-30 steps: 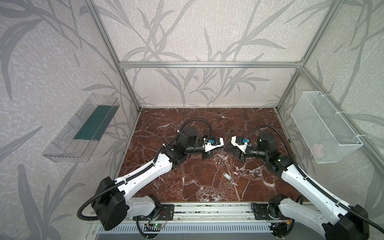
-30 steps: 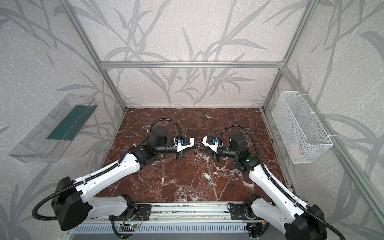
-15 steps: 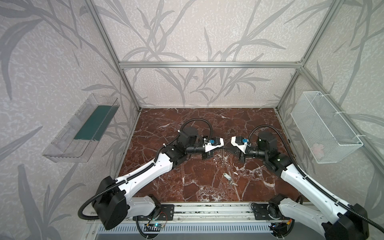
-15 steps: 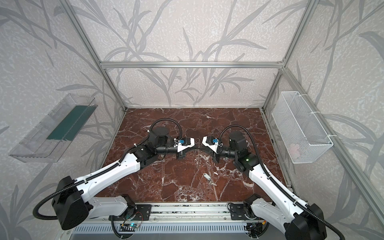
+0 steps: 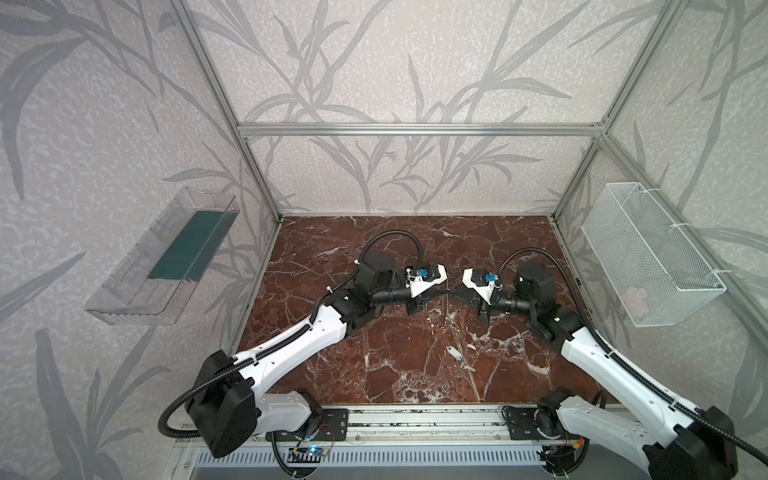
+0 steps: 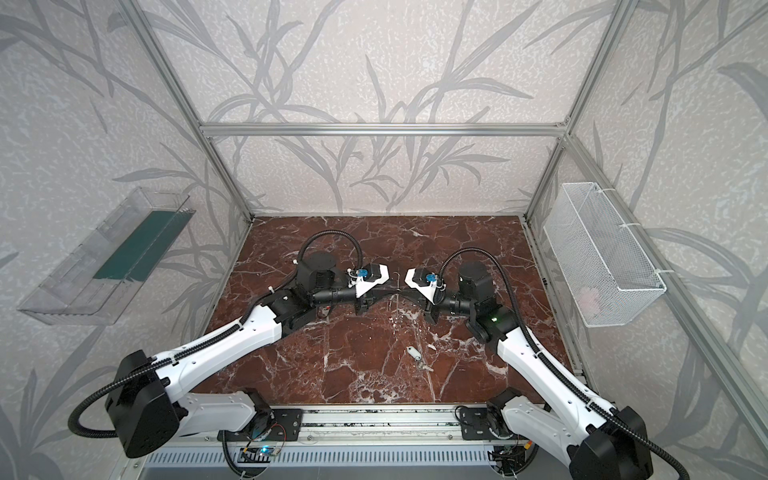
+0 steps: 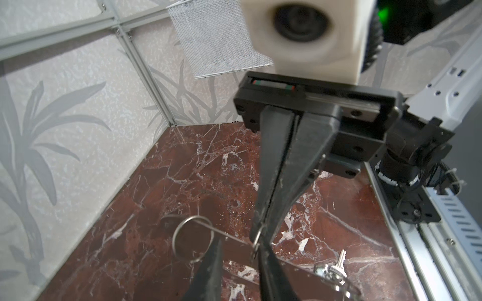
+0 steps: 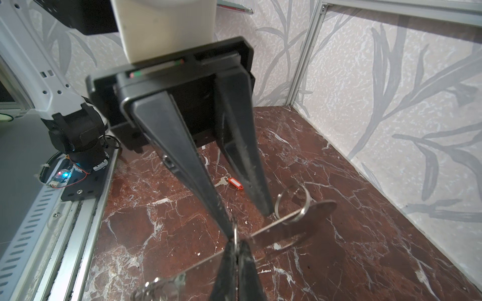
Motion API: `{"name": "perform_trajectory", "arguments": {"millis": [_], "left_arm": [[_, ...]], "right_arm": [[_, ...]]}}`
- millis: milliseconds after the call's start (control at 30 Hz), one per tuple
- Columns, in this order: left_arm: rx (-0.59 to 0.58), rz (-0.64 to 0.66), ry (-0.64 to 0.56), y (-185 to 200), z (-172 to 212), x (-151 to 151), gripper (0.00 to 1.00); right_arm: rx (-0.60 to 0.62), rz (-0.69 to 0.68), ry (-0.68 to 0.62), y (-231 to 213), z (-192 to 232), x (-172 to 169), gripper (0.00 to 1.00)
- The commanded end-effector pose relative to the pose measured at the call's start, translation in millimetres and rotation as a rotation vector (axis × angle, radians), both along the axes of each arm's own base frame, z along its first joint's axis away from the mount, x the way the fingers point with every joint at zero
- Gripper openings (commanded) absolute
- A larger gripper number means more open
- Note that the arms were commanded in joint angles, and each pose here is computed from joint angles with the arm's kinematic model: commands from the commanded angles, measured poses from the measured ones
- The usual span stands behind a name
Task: Put the keys on the keyring
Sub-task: 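Release the plate with the left gripper while the right gripper keeps holding it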
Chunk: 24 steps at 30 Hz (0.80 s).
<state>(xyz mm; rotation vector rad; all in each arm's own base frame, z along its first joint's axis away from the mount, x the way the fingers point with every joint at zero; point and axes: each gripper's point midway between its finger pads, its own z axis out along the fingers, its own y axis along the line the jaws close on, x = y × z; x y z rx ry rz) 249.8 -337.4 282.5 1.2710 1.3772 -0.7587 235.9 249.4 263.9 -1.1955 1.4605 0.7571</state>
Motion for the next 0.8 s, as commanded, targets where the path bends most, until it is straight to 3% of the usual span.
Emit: {"name": "perform_trajectory", "arguments": {"millis": [0,300,767], "left_arm": [[-0.075,0.092,0.008,4,17,15,0.39],[-0.093,0.281,0.104,30,16,38,0.50],[-0.016,0.650,0.188,101,-17,75,0.53]], "right_arm": [[-0.017,-0.023,0.012,0,-3,4,0.00],[-0.042,-0.063,0.032,-4,-8,8,0.00],[-0.066,-0.063,0.037,-7,-21,4,0.00]]}}
